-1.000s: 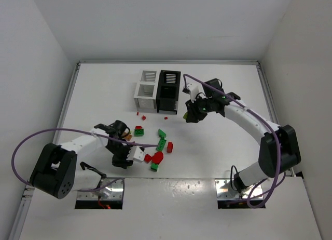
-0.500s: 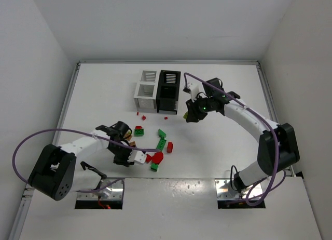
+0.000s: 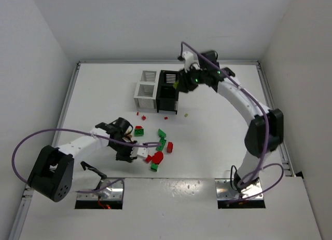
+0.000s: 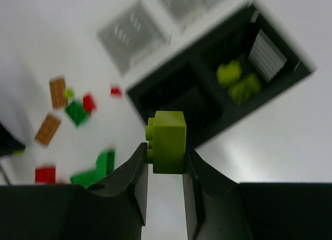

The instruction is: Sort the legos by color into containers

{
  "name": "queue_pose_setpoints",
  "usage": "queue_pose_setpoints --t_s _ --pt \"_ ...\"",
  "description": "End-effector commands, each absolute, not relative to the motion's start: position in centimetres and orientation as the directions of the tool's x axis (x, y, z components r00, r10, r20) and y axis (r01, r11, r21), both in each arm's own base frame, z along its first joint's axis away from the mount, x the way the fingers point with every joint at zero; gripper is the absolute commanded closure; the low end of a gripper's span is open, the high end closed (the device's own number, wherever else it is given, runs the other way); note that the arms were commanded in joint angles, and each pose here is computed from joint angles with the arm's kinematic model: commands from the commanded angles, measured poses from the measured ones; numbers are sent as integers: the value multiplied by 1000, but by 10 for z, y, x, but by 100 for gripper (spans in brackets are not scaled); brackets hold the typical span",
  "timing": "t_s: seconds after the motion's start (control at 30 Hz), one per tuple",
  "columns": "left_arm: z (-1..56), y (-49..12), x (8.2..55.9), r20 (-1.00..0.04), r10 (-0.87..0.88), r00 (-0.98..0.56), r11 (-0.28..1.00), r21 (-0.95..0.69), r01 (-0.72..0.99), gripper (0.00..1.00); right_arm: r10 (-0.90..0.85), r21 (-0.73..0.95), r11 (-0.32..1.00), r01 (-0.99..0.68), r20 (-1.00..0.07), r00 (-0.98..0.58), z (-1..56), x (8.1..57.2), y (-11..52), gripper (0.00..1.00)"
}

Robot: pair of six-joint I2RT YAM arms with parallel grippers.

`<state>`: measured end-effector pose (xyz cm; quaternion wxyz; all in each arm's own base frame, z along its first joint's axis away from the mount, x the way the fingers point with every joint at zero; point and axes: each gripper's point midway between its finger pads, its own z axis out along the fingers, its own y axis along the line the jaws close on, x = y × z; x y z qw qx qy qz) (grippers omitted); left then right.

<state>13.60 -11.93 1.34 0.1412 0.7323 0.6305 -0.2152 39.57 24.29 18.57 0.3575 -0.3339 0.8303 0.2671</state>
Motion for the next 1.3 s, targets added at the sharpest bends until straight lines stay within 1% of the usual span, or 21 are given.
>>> queue_pose_setpoints --t_s 0.0,0.03,0.07,0.1,0.13,0.17,0.23,0.3,0.53,0.57,0.63,0.67,0.73,0.8,0.9,1.0,1.1,1.13,1.17,1.23,1.27 --pt "46 -148 158 -602 796 60 -91 -21 996 79 -286 203 660 -724 -823 -492 214 451 263 100" --pt "51 -150 163 -615 789 5 -35 -38 999 81 -277 200 670 -715 -826 -491 213 473 270 100" --pt "58 -155 167 -628 778 -8 -19 -36 999 81 -277 195 676 -711 -827 -490 211 483 273 100" --pt "63 -158 169 -647 762 -34 3 -49 999 81 -254 185 676 -713 -851 -461 230 496 278 100" --pt "67 -159 169 -646 756 -101 60 -86 995 83 -257 182 685 -706 -846 -467 224 504 279 100" --pt "73 -164 178 -661 740 -120 94 -75 993 83 -266 185 697 -693 -831 -489 205 513 280 100" --pt "88 -169 189 -682 716 -146 134 -71 988 83 -259 186 705 -684 -830 -493 198 520 282 100" --pt "112 -175 204 -723 660 -204 211 -82 974 85 -259 195 717 -669 -816 -516 182 524 282 100" --pt "180 -192 246 -825 491 -281 335 -119 935 85 -268 185 740 -646 -801 -536 159 536 280 100" --pt "187 -191 249 -832 472 -291 348 -127 929 85 -271 188 741 -645 -794 -544 155 536 281 97" --pt "205 -195 266 -853 418 -312 394 -139 909 85 -274 185 748 -637 -788 -551 149 538 279 83" --pt "213 -194 272 -863 395 -313 413 -138 900 85 -274 185 748 -637 -788 -551 149 538 279 69" --pt "229 -199 292 -883 332 -332 470 -150 870 85 -271 182 748 -639 -794 -544 154 538 279 53" --pt "247 -204 311 -904 271 -329 511 -155 845 85 -268 178 747 -641 -801 -535 163 535 278 49" --pt "252 -209 343 -911 202 -360 577 -186 795 85 -248 166 753 -637 -825 -508 183 535 277 44" --pt "256 -220 377 -920 147 -364 615 -203 762 85 -260 120 768 -629 -839 -478 202 529 267 44" --pt "265 -228 411 -931 132 -339 660 -173 731 85 -272 45 789 -613 -869 -414 230 512 248 40" --pt "248 -236 423 -917 136 -375 657 -199 727 85 -289 17 808 -589 -859 -422 213 505 237 39" --pt "259 -241 437 -927 124 -355 674 -184 716 85 -281 -1 826 -563 -867 -411 218 503 226 38" --pt "255 -248 457 -919 104 -379 684 -211 698 85 -284 -46 866 -498 -865 -413 221 487 203 28" --pt "249 -254 474 -913 98 -397 686 -227 691 85 -297 -59 867 -495 -858 -420 220 475 191 18"
